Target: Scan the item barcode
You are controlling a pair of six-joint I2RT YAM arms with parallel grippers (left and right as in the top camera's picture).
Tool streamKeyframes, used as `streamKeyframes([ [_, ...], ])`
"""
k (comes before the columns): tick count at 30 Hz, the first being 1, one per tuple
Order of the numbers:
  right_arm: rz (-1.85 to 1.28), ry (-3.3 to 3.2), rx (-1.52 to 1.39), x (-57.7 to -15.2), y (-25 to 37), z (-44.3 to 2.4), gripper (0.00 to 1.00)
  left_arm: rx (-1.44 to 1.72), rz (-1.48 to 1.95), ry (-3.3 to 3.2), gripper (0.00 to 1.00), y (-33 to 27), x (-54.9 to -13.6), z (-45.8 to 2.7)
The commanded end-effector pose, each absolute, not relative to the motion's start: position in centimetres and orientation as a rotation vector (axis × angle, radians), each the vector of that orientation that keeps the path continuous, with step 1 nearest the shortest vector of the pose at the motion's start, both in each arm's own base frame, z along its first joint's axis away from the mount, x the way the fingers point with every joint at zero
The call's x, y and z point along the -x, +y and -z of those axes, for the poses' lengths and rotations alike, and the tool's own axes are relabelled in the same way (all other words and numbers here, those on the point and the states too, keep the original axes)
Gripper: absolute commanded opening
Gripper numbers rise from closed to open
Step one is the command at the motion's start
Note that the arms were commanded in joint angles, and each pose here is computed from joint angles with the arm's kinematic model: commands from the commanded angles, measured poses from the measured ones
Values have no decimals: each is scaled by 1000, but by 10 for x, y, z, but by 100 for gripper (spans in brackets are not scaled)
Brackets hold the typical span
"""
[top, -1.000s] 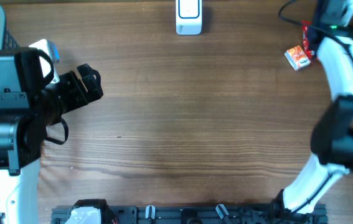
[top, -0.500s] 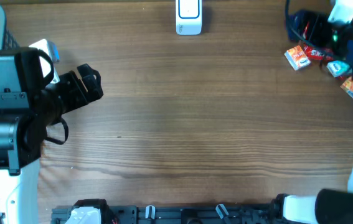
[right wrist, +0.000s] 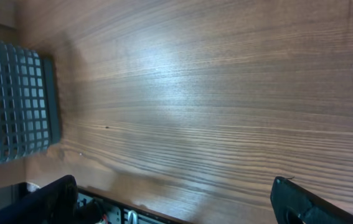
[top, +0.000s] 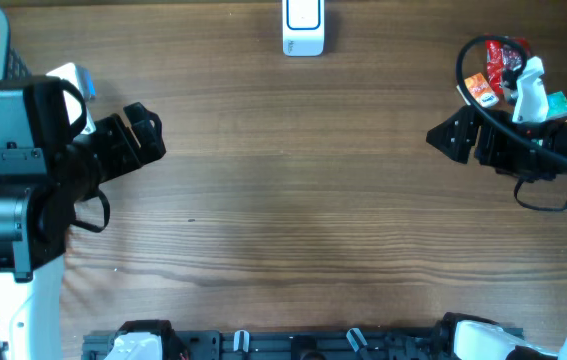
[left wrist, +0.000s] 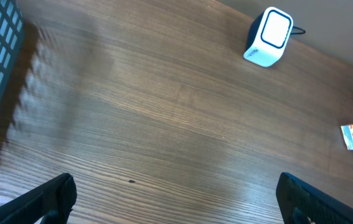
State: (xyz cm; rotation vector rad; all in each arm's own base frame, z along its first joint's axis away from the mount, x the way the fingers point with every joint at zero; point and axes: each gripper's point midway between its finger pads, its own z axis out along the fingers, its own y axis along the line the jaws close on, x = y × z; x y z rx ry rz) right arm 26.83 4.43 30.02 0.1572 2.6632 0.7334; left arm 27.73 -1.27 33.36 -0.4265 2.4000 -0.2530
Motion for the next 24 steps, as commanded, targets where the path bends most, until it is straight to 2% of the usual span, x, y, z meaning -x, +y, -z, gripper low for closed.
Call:
streamKeyframes([
  [1,-752,2633,-119,-272,48,-304,100,448,243,2392,100,-9,-278,-334],
  [14,-718,2550,-78,-292,44,-312,100,448,243,2392,100,-9,-278,-334],
  [24,-603,2588,-95,-292,32,-291,100,448,243,2392,100,-9,-278,-334],
])
